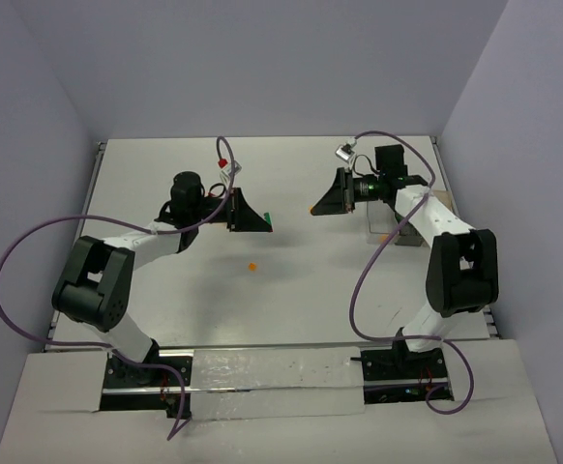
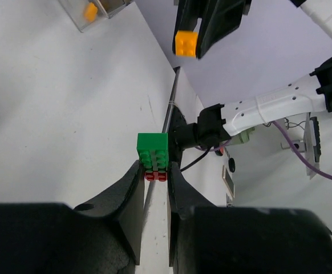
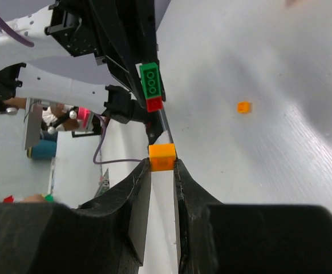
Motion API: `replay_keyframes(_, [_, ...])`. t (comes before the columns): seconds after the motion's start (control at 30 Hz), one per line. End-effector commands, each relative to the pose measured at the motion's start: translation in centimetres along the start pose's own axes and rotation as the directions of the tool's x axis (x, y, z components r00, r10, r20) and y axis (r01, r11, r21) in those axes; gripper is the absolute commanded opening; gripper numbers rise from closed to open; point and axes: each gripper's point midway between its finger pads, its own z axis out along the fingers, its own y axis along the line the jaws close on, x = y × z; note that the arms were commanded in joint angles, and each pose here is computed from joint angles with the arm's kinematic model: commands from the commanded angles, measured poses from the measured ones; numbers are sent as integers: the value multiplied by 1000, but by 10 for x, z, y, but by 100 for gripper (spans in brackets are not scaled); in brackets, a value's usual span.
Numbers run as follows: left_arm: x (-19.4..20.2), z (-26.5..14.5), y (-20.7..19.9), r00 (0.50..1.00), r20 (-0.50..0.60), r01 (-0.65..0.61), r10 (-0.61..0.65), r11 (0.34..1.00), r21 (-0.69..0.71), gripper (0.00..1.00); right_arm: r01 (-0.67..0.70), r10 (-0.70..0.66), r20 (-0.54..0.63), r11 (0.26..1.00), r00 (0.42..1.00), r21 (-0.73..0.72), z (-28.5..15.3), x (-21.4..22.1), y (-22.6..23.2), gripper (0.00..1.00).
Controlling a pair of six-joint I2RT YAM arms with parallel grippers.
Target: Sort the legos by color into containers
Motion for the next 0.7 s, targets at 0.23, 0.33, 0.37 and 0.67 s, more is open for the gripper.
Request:
replay_keyframes(0.23, [-7,-5,25,973,-49,-231,226,956,-179,0,34,-55,33,892,998,451,-94,-3,-68,0])
replay_keyframes(0.33, [-13,-6,35,963,-65,-269,261,930,-251,0,47,-76,16,752,997,657,-132,-9,-99,0])
replay_keyframes(0.37, [-13,-6,35,959,-73,-283,273,924,-259,0,46,-77,10,695,997,717,-145,-11,-109,0])
replay_keyframes(0.67, [-23,-5,36,934,-95,-357,344,889,-288,0,20,-17,-13,517,1000,856,-177,-19,-152,0])
